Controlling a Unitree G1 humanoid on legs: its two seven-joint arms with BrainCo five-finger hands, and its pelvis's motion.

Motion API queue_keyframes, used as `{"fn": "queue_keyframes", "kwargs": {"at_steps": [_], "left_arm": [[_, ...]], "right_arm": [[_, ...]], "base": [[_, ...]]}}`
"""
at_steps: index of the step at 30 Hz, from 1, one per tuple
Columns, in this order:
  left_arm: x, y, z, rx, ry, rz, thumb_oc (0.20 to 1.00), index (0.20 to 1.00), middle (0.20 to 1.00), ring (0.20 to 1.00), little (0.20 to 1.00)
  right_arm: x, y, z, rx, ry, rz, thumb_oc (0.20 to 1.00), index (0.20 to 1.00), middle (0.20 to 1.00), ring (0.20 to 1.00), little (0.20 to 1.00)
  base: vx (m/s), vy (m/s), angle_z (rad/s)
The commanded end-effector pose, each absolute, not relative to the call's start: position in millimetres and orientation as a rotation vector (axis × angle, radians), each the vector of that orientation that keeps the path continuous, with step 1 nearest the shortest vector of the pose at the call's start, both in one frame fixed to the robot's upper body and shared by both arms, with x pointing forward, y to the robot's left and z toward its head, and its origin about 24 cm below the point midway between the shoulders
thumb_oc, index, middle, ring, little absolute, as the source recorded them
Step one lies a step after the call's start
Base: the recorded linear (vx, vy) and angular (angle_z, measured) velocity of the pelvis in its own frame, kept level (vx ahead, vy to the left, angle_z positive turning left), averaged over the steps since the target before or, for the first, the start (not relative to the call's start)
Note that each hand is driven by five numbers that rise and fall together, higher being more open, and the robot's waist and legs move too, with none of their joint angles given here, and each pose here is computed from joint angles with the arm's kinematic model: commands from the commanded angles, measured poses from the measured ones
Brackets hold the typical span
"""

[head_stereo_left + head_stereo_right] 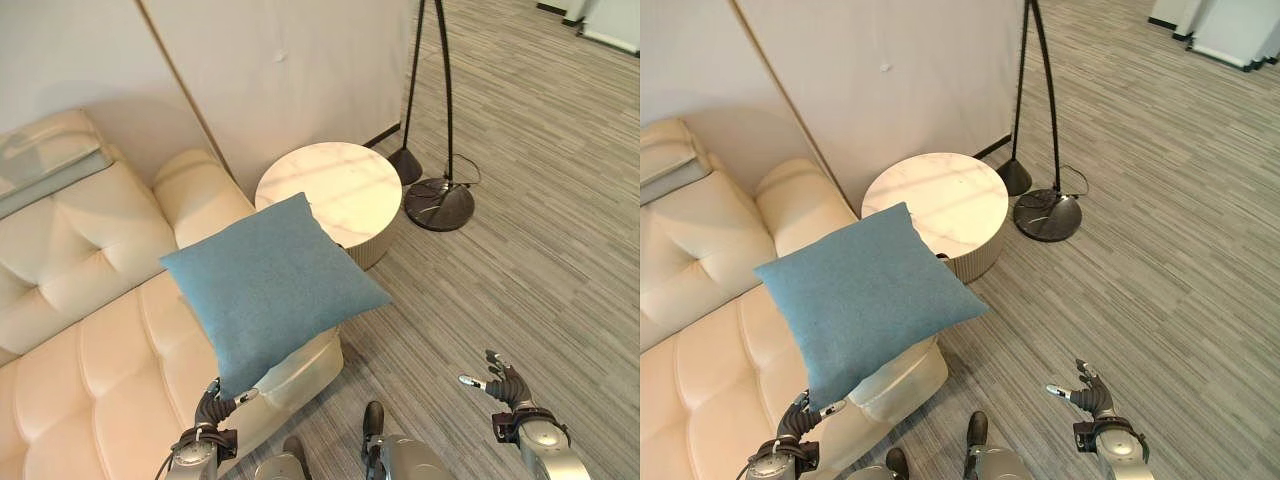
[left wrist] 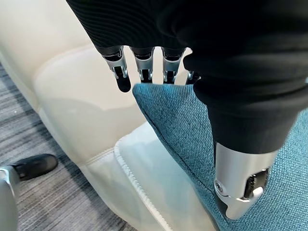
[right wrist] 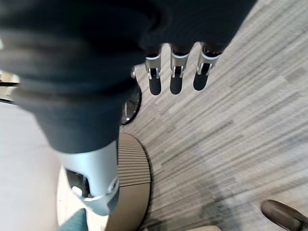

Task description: Pick up all the scattered cushions and arrange them neatly on the sofa.

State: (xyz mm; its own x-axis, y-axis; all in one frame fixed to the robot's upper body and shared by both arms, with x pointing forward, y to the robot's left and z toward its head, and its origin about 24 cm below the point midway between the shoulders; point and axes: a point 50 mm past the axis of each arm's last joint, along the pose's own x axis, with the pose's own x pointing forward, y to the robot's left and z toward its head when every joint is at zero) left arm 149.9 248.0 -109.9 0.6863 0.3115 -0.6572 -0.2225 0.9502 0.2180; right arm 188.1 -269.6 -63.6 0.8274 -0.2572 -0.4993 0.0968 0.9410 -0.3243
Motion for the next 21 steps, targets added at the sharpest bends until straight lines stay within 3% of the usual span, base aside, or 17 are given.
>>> {"fn": "queue_keyframes", "kwargs": {"at_steps": [1, 15, 21], "left_arm": [[150, 273, -95, 0.191, 0.692, 0.326, 1.0, 1.0, 1.0, 1.0, 1.0], [178, 295, -63, 0.208, 0.537, 0.368, 1.0, 1.0, 1.0, 1.0, 1.0], [231, 270, -32, 0.01, 0.317, 0.402, 1.0, 1.0, 1.0, 1.0, 1.0]], "right_arm": [[199, -289, -37, -0.363, 0.454, -0.232, 1.0, 1.0, 1.0, 1.0, 1.0], [260, -306, 14, -0.501, 0.313, -0.211, 1.0, 1.0, 1.0, 1.0, 1.0], [319, -278, 48, -0.486, 0.211, -0.208, 1.0, 1.0, 1.0, 1.0, 1.0]], "base": [[0.13, -0.004, -0.04], [0.07, -0.009, 0.12], [-0.13, -0.033, 0.33]]}}
